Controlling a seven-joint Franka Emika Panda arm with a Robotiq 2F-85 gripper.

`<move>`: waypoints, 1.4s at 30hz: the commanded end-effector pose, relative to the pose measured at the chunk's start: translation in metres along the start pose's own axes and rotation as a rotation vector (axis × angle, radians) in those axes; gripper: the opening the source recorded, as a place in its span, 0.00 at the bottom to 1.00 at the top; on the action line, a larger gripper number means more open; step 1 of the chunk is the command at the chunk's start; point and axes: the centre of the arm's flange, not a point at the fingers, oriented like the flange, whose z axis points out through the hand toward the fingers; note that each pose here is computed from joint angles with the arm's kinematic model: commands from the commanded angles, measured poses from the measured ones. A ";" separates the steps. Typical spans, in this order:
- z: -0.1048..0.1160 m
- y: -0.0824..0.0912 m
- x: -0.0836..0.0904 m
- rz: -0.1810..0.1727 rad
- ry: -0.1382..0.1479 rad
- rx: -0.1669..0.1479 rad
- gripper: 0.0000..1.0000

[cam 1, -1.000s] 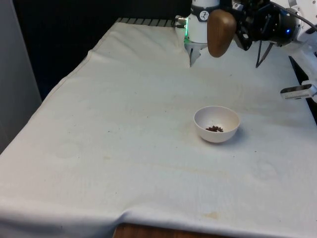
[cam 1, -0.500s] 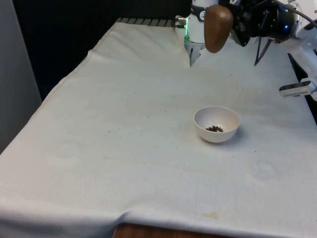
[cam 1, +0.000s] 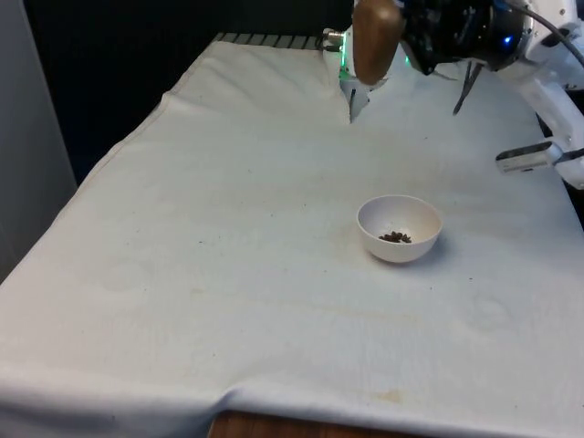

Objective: Pour the coffee beans from the cup into the bowl.

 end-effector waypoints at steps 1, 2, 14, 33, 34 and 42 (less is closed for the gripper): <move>0.005 0.001 -0.003 -0.011 0.000 0.012 0.00; 0.006 0.001 -0.004 -0.013 -0.003 0.012 0.00; 0.028 -0.004 -0.014 -0.041 -0.048 0.008 0.00; 0.065 -0.019 -0.032 -0.074 -0.128 0.004 0.00; 0.067 -0.019 -0.033 -0.076 -0.132 0.005 0.00; 0.075 -0.020 -0.039 -0.081 -0.163 0.031 0.00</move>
